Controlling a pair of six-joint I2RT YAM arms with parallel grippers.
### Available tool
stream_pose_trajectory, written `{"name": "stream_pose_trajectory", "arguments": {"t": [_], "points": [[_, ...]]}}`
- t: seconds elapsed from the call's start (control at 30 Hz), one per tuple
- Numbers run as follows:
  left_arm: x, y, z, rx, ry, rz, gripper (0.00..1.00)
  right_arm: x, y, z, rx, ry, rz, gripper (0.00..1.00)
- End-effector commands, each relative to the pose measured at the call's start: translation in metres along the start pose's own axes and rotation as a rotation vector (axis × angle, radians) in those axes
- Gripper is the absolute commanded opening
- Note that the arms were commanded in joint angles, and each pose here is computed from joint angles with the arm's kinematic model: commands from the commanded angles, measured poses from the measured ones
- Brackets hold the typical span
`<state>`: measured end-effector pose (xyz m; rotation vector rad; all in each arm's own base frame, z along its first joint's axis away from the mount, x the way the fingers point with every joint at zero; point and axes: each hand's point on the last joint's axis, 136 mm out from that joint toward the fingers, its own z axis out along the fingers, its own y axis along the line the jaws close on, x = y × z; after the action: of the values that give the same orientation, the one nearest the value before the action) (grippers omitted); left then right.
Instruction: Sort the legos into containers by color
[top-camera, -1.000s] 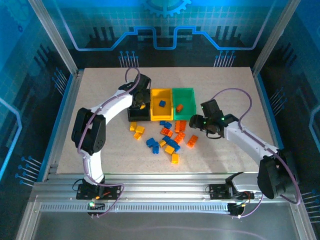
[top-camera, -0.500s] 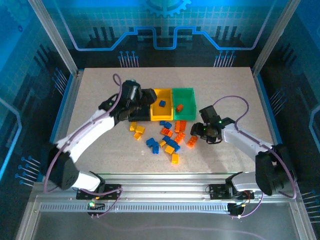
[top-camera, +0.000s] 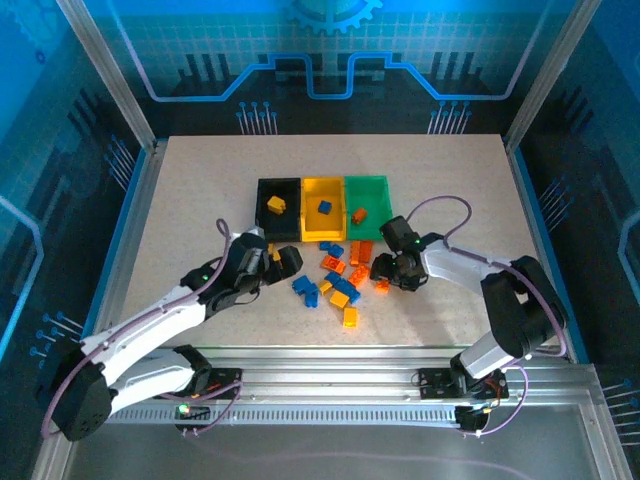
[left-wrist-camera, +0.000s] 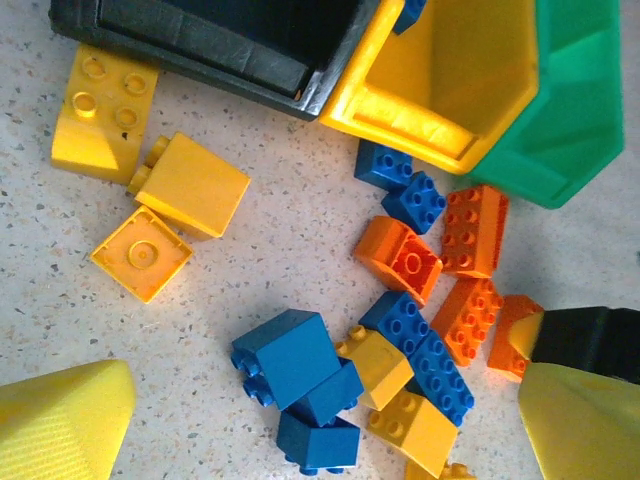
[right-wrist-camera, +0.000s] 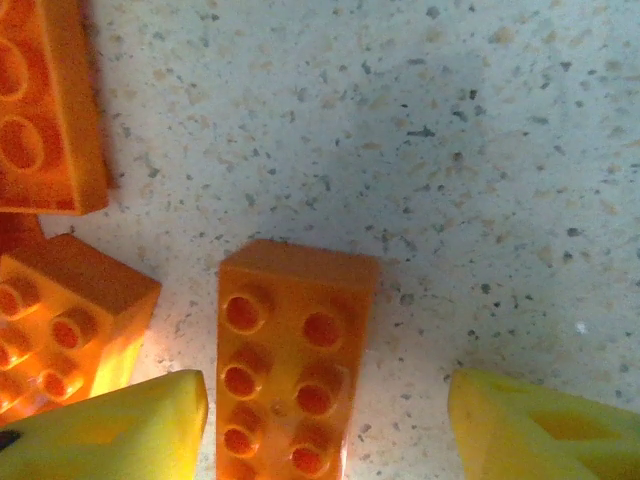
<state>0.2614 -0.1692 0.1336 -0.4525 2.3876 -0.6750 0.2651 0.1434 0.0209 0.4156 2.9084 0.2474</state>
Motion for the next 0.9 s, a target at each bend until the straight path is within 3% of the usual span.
{"name": "stream_pose_trajectory", "arguments": {"t": [0.0, 0.3, 0.43, 0.67, 0.87], "points": [[-0.003, 0.001, -0.005, 0.015, -0.042, -0.025, 0.99, 0.014, -0.016, 0.008, 0.095, 0.053, 0.028, 0.62], [0.007, 0.019, 0.0, -0.026, -0.026, -0.027, 0.99, 0.01, -0.019, 0.014, 0.144, 0.067, -0.028, 0.38], [0.014, 0.028, 0.003, -0.048, -0.01, -0.031, 0.99, -0.008, 0.001, -0.007, 0.076, 0.016, -0.106, 0.3], [0.029, 0.044, 0.008, -0.075, 0.028, -0.046, 0.99, -0.069, 0.043, -0.075, -0.014, -0.208, -0.219, 0.29], [0.035, 0.048, 0.007, -0.078, 0.044, -0.068, 0.99, -0.134, 0.071, -0.076, 0.004, -0.276, -0.192, 0.31]]}}
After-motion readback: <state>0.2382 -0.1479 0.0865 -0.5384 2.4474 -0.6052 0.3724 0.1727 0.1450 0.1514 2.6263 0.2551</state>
